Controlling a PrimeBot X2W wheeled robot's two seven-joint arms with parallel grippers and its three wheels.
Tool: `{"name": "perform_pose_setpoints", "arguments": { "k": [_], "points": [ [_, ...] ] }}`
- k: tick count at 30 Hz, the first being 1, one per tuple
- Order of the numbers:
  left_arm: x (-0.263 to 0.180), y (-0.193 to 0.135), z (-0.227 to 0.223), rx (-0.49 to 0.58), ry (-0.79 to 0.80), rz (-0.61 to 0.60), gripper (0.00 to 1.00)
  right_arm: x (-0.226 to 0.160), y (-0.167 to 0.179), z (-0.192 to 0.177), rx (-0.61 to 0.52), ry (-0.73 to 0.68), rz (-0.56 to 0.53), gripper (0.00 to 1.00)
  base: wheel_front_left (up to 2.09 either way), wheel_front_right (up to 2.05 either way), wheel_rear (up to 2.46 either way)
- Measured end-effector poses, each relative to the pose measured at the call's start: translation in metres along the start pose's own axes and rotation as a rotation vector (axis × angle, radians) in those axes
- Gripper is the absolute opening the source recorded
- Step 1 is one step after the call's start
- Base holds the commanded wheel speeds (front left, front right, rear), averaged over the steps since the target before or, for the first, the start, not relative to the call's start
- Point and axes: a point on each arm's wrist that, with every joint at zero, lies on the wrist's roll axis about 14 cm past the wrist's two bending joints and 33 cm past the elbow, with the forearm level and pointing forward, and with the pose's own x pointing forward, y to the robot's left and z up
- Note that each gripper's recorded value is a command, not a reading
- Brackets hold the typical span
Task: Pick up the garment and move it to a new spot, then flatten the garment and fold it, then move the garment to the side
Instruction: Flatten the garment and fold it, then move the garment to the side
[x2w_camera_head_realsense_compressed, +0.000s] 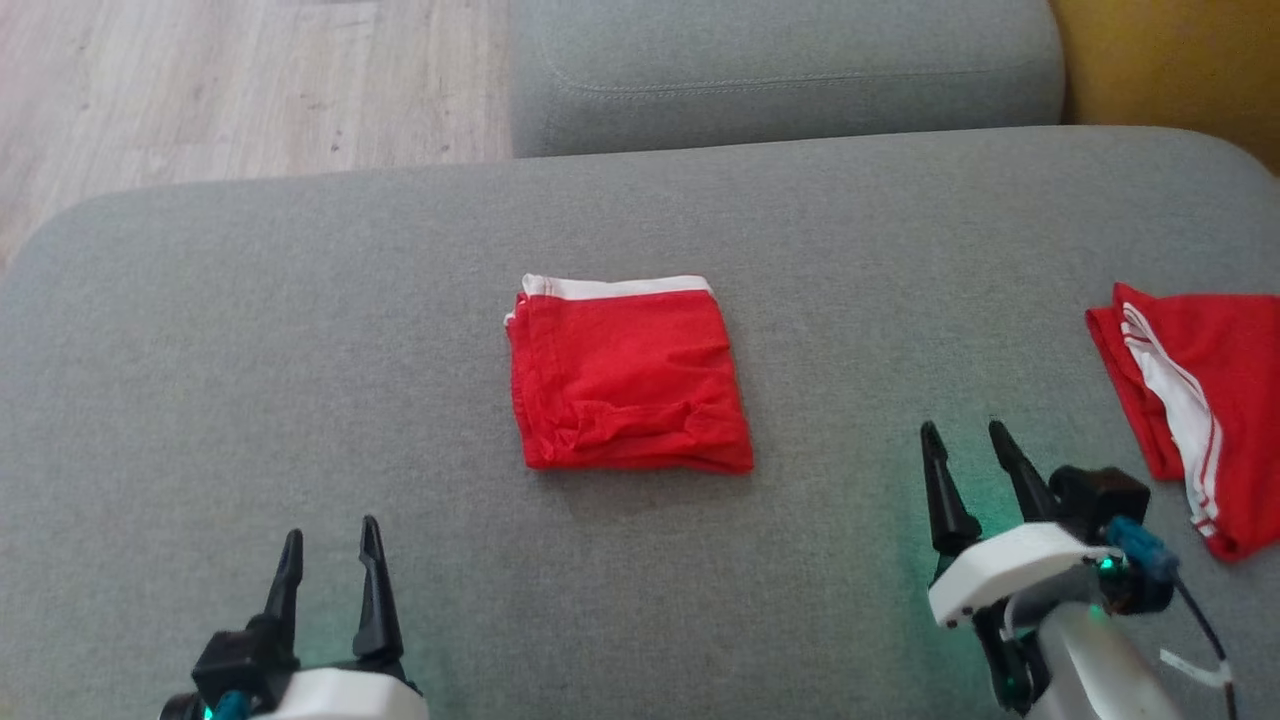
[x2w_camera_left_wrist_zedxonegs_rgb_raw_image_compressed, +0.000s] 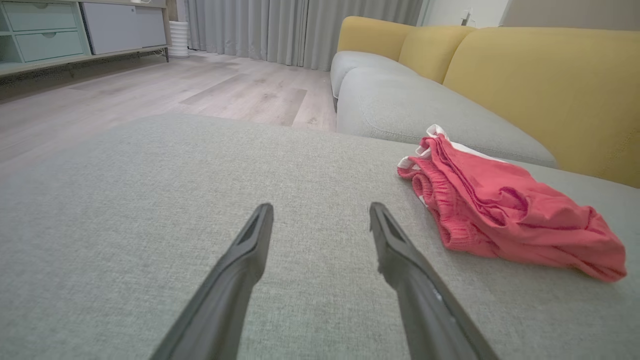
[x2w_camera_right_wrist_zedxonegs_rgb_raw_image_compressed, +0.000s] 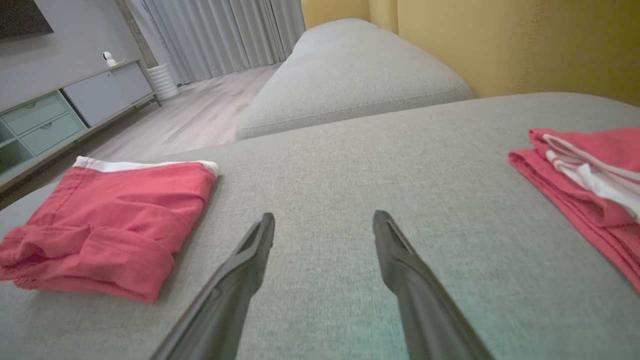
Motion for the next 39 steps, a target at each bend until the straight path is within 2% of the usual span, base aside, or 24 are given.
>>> {"name": "perform_pose_setpoints", "arguments": {
  "k": [10,14,17,25,28,32,33,34,35,39],
  "points": [
    [-0.001,-0.004,-0.001,-0.004,0.004,-0.012,1.0,0.002,0.006,-0.001,-0.006,0.005,0.019,1.0,0.0,0.0,0.0],
    [0.002,-0.006,-0.006,-0.024,0.02,-0.013,1.0,0.009,0.021,-0.02,0.001,0.072,0.066,1.0,0.0,0.0,0.0],
    [0.007,-0.008,-0.006,-0.029,0.023,-0.021,1.0,0.019,0.032,-0.023,0.006,0.092,0.101,1.0,0.0,0.0,0.0],
    [0.02,-0.007,-0.009,-0.057,0.037,-0.017,1.0,0.082,0.092,-0.003,0.002,0.1,0.279,1.0,0.0,0.0,0.0],
    [0.019,0.0,-0.013,-0.065,0.052,0.003,1.0,0.092,0.105,-0.02,-0.023,0.174,0.318,1.0,0.0,0.0,0.0],
    [0.017,0.011,-0.019,-0.069,0.068,0.036,1.0,0.096,0.104,-0.052,-0.086,0.298,0.327,1.0,0.0,0.0,0.0],
    [0.016,0.012,-0.02,-0.068,0.073,0.04,1.0,0.096,0.103,-0.058,-0.101,0.32,0.328,0.7,0.0,0.0,0.0],
    [0.016,0.013,-0.021,-0.067,0.077,0.043,1.0,0.098,0.105,-0.059,-0.103,0.323,0.333,0.21,0.0,0.0,0.0],
    [0.016,0.013,-0.021,-0.066,0.078,0.043,1.0,0.101,0.107,-0.059,-0.112,0.323,0.341,0.0,0.0,0.0,0.0],
    [0.02,0.01,-0.019,-0.066,0.071,0.031,1.0,0.104,0.108,-0.054,-0.124,0.309,0.347,0.0,0.0,0.0,0.0]
  ]
}}
